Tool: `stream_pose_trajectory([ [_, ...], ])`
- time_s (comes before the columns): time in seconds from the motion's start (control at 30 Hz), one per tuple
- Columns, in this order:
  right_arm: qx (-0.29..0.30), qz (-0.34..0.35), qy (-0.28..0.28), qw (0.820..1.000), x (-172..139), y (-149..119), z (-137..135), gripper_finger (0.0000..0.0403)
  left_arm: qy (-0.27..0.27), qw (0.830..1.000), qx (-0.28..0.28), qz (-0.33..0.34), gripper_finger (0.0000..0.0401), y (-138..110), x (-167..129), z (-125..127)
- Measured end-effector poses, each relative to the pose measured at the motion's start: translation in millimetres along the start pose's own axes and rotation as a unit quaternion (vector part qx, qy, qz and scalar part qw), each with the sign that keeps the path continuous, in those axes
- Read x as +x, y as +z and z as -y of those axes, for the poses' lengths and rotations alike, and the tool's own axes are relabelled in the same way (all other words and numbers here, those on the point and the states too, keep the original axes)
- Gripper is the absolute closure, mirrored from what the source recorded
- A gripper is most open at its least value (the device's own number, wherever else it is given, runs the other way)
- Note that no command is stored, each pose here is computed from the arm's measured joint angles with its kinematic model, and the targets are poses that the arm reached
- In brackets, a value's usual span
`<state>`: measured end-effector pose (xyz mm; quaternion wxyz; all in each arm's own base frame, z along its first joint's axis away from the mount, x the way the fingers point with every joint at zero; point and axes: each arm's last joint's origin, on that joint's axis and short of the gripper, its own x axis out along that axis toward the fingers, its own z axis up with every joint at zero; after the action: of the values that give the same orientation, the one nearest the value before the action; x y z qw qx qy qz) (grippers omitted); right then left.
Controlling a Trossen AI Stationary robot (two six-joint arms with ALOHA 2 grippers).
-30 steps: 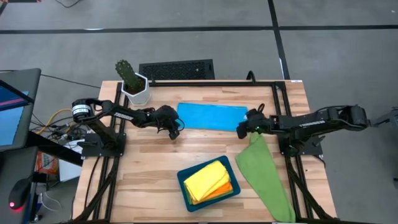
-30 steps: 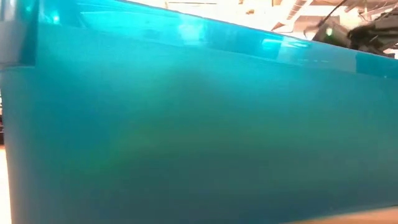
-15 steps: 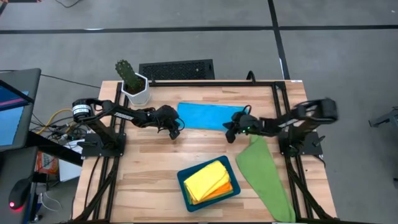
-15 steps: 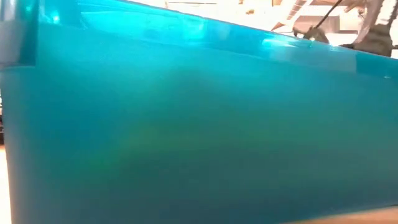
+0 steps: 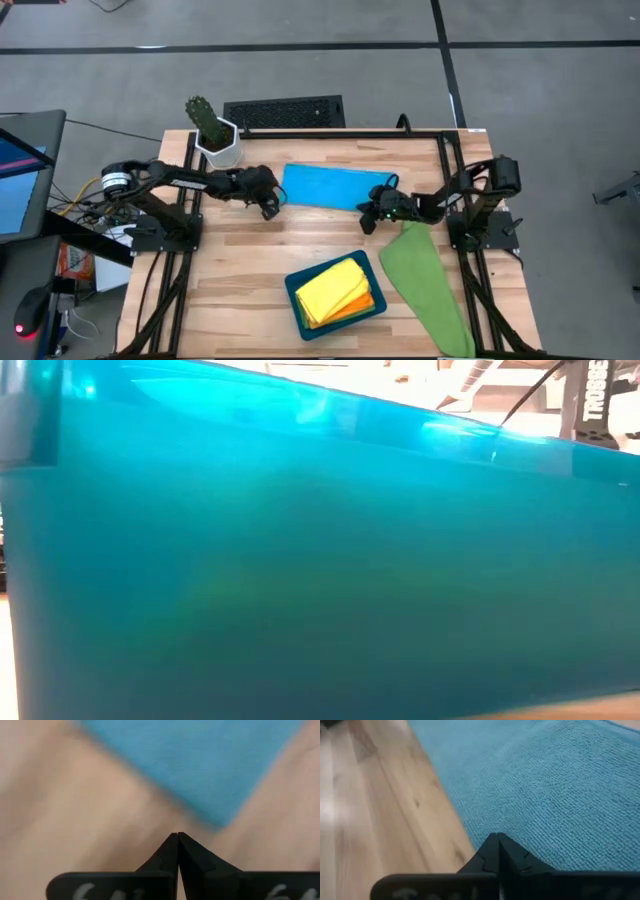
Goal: Fold microfiber towels
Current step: Fold the blue microfiber towel
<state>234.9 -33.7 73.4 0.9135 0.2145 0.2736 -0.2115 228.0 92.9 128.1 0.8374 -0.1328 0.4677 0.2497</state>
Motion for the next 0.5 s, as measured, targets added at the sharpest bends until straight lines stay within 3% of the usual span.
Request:
stream_pose_trajectory([
  [0.13,-0.023,0.024,0.026,0.999,-11.6,12.8,-5.5,0.0387,0.011,1.0,0.01,0.02,0.0401,11.1,-21.7,-8.2],
  [0.23,-0.021,0.08,0.056,0.995,-27.0,33.9,-13.6,0.0376,-0.017,0.994,-0.069,0.085,0.0401,27.8,-42.1,-9.5],
  [0.3,-0.019,0.095,0.062,0.993,-37.0,41.8,-15.7,0.0364,-0.067,0.972,-0.121,0.193,0.0401,46.9,-58.3,-5.7],
  [0.37,-0.022,0.085,0.057,0.995,-46.1,44.1,-15.6,0.0352,-0.121,0.941,-0.137,0.287,0.0401,59.7,-67.7,4.0],
  [0.43,-0.029,0.054,0.04,0.997,-53.2,40.2,-14.1,0.0346,-0.151,0.924,-0.138,0.322,0.0401,65.9,-60.9,15.1],
  [0.5,-0.037,0.031,0.028,0.998,-59.5,33.5,-13.5,0.0345,-0.173,0.922,-0.136,0.318,0.0401,66.5,-40.2,29.2],
])
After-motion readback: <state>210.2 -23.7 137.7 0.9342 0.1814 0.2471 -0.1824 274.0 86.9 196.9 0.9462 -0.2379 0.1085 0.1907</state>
